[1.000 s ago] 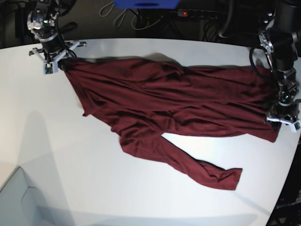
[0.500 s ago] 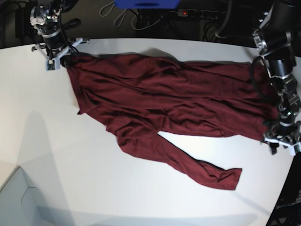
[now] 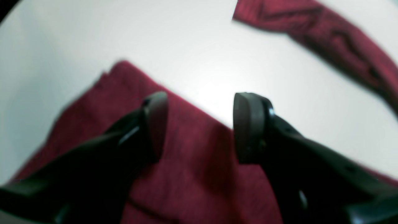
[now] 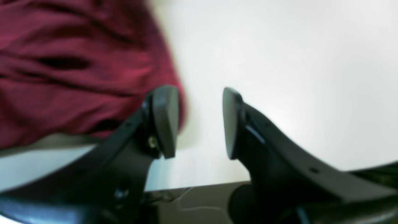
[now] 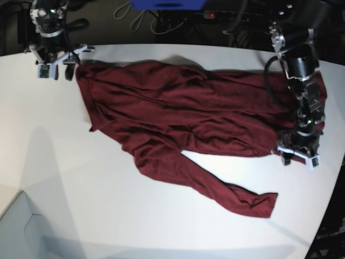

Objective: Layout the t-shirt on the table in an organized manner, then fold the t-shirt properly
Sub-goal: 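Drag the left gripper's shirt edge along the table to flatten it, then lower the right gripper onto the shirt body and grasp fabric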

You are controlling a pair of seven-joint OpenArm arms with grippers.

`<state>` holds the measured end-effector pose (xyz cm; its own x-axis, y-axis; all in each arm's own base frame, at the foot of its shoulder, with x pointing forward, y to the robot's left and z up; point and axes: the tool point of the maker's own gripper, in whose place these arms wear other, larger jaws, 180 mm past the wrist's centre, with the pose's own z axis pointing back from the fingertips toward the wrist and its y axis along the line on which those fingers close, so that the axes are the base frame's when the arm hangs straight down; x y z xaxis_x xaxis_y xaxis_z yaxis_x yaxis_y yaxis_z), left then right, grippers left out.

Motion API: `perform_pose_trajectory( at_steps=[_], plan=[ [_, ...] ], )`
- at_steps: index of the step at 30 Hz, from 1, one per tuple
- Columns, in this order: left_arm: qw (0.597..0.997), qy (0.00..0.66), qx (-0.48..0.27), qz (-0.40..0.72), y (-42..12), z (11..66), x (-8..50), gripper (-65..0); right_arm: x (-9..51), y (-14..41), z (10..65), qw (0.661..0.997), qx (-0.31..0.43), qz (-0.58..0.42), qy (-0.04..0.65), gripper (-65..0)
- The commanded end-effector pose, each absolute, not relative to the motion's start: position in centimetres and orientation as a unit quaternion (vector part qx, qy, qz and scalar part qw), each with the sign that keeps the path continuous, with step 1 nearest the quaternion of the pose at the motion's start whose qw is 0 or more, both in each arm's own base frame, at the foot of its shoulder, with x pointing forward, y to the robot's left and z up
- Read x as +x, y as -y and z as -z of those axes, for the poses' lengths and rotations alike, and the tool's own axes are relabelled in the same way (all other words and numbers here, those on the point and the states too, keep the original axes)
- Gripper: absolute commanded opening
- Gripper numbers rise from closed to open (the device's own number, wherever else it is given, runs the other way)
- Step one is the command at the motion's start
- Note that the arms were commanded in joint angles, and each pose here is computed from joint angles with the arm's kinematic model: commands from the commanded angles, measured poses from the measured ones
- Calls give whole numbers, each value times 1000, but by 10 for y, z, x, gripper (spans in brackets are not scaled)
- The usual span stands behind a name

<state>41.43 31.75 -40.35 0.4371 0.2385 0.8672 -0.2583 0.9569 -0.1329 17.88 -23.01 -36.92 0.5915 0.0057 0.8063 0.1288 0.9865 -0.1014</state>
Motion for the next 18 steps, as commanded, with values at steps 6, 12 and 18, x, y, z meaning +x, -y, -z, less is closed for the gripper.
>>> perform_pose_trajectory(
  at_steps=[6,12,18],
  plan=[
    [841,518,34,-152,-347,397,407,-323,227,215,331,849,-58,16,524,-413],
    [844,513,37,-151,-348,403,400,-323,280,156,316,831,5,-84,549,-555],
    [836,528,49,-140,-357,384,404,-323,324,130,358,872,42,-112,475,-650]
  ],
)
